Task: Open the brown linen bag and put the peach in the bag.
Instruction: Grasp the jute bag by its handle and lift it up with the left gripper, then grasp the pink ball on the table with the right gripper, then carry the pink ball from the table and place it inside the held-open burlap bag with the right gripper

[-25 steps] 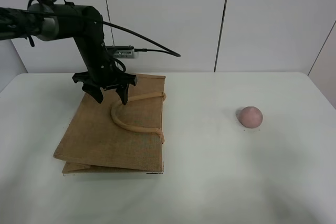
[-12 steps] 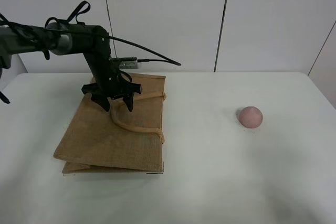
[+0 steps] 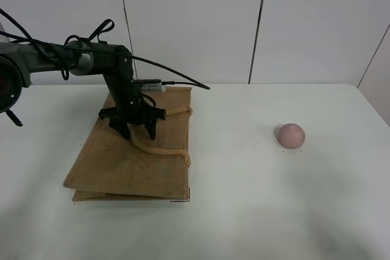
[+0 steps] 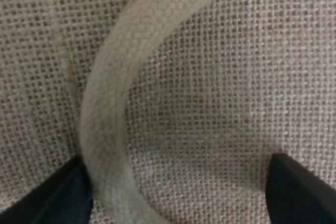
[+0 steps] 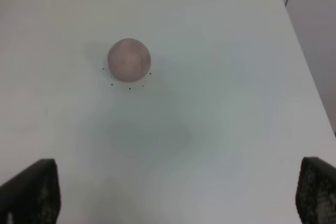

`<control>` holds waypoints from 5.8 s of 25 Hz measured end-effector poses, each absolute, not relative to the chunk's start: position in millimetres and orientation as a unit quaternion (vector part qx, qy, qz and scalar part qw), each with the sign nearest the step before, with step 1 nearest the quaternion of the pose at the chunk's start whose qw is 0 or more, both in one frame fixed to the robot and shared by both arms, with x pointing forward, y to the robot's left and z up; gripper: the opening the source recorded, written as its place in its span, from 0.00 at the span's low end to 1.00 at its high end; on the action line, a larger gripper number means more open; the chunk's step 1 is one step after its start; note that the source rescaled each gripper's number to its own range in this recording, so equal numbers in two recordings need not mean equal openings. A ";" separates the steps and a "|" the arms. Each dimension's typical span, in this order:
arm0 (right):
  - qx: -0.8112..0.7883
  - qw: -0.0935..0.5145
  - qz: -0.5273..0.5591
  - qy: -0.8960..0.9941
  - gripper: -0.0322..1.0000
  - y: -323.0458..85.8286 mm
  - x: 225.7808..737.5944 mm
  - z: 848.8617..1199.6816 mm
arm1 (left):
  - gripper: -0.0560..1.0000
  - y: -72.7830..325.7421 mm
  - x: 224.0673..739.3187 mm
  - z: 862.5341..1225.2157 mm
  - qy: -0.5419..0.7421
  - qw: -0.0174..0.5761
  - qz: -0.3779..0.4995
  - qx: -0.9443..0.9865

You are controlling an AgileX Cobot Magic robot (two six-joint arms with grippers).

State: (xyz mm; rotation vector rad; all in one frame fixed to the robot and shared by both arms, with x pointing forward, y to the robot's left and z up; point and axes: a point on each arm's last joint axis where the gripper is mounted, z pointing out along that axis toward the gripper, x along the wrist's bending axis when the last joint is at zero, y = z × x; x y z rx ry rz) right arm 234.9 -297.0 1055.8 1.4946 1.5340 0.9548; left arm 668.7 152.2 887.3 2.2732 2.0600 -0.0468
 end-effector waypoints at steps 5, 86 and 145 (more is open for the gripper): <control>0.587 0.388 0.375 0.603 1.00 -297.0 234.9 1055.8 | 1.00 151.9 669.5 880.2 0.671 0.033 -0.018 0.741; 0.679 0.167 0.175 0.693 1.00 -300.7 449.6 1064.5 | 0.06 180.9 603.9 1215.5 0.585 0.302 0.151 0.737; 0.661 0.072 0.092 0.742 0.03 -251.7 662.7 919.4 | 0.05 180.6 603.8 1215.5 0.584 0.303 0.150 0.738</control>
